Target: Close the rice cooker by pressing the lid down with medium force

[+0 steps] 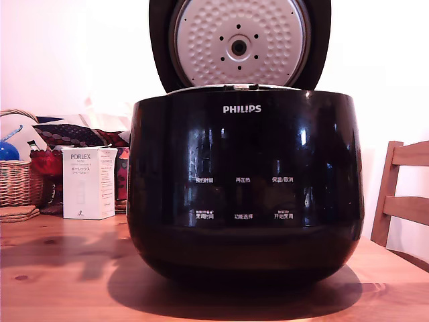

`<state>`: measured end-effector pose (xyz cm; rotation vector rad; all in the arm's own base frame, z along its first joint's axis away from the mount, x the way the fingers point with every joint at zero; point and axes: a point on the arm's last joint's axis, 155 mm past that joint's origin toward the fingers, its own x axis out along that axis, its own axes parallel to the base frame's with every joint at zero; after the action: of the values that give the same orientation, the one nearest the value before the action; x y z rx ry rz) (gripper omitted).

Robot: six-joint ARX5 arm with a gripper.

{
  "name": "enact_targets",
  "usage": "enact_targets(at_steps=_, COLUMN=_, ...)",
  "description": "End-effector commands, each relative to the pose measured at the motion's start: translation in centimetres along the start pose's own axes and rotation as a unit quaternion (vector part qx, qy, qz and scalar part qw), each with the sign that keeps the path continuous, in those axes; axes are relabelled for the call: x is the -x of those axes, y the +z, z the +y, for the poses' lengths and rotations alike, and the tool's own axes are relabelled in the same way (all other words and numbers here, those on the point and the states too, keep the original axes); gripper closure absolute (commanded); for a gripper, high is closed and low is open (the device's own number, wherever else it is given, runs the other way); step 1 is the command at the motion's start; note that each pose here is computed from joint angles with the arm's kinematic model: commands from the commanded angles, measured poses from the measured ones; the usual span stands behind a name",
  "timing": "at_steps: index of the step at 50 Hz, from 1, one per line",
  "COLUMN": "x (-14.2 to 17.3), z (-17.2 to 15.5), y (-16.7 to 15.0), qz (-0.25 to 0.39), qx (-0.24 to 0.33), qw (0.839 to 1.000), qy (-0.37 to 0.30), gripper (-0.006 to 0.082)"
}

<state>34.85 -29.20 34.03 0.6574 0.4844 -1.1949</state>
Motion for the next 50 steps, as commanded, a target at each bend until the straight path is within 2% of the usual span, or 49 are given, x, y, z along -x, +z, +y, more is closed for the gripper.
enact_targets(at_steps=1, x=-1.5, z=-0.4, y=-1.0, qz=0.017, qx=0.014, qw=1.000, qy=-0.023, gripper=0.0788)
enact_targets(at_steps=9, x=-1.3, z=-1.9, y=-1.7, qz=0.031, qx=0.039, qw=0.997, qy=-0.052, gripper=0.0788)
enact_targets(at_steps=24, x=-1.6, z=-3.3, y=-0.9, qz=0.025, qx=0.096, qw=0.992, qy=-0.074, gripper=0.0788)
enact_targets(at_steps=50, x=-2.0, z=-4.2, y=-0.5, qz=0.033, qx=0.116, qw=0.990, qy=-0.077, gripper=0.0788)
